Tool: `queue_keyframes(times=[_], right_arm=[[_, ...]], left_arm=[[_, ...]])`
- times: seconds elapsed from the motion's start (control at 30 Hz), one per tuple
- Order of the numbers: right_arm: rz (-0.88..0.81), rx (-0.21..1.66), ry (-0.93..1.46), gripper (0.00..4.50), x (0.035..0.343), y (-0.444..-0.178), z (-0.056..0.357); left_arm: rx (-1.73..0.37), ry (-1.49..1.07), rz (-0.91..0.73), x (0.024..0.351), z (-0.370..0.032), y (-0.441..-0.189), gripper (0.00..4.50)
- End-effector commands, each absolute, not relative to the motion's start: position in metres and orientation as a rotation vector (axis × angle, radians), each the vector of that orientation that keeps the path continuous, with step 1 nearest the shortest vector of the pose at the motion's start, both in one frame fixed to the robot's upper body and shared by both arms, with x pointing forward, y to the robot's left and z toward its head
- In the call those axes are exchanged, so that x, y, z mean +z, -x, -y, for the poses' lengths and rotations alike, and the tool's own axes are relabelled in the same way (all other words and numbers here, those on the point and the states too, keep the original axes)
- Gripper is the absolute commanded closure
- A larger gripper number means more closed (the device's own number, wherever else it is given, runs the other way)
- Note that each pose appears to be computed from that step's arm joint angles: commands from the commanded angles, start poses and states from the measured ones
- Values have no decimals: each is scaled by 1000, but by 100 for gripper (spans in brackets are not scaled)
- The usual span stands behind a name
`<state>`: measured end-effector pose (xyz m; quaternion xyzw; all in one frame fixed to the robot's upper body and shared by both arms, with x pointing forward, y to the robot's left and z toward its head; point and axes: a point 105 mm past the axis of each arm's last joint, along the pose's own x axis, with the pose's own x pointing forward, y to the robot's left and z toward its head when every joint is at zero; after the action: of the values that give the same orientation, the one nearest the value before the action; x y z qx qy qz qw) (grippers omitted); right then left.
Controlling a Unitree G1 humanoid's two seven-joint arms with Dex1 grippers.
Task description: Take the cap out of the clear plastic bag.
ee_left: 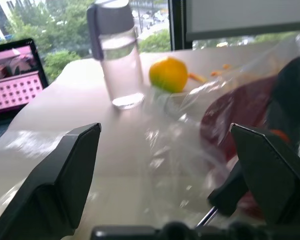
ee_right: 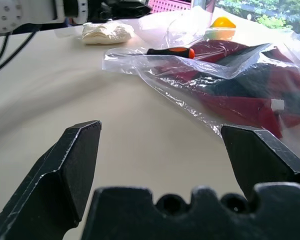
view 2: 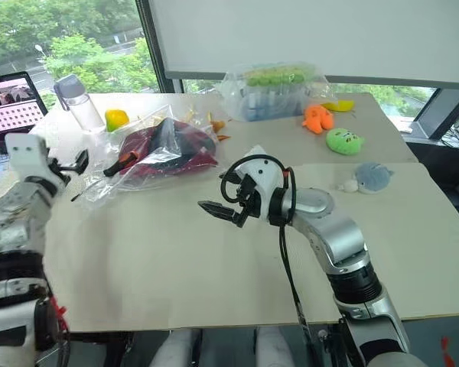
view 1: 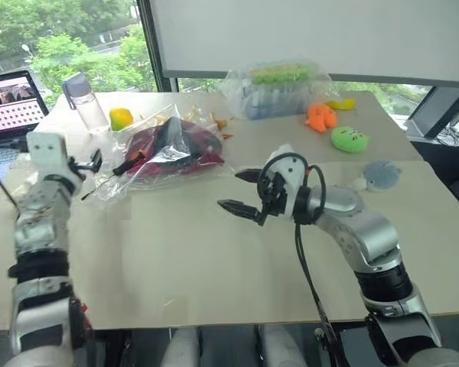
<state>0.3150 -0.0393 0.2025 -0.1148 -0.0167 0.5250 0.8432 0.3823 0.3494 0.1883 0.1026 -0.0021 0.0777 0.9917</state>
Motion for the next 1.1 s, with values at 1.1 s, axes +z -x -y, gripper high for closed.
queue_keyframes(times=[1.1], right_arm=[[100, 1104, 266, 0, 212, -311, 35]], left_arm=[[-233, -651, 70, 228, -271, -424, 4]])
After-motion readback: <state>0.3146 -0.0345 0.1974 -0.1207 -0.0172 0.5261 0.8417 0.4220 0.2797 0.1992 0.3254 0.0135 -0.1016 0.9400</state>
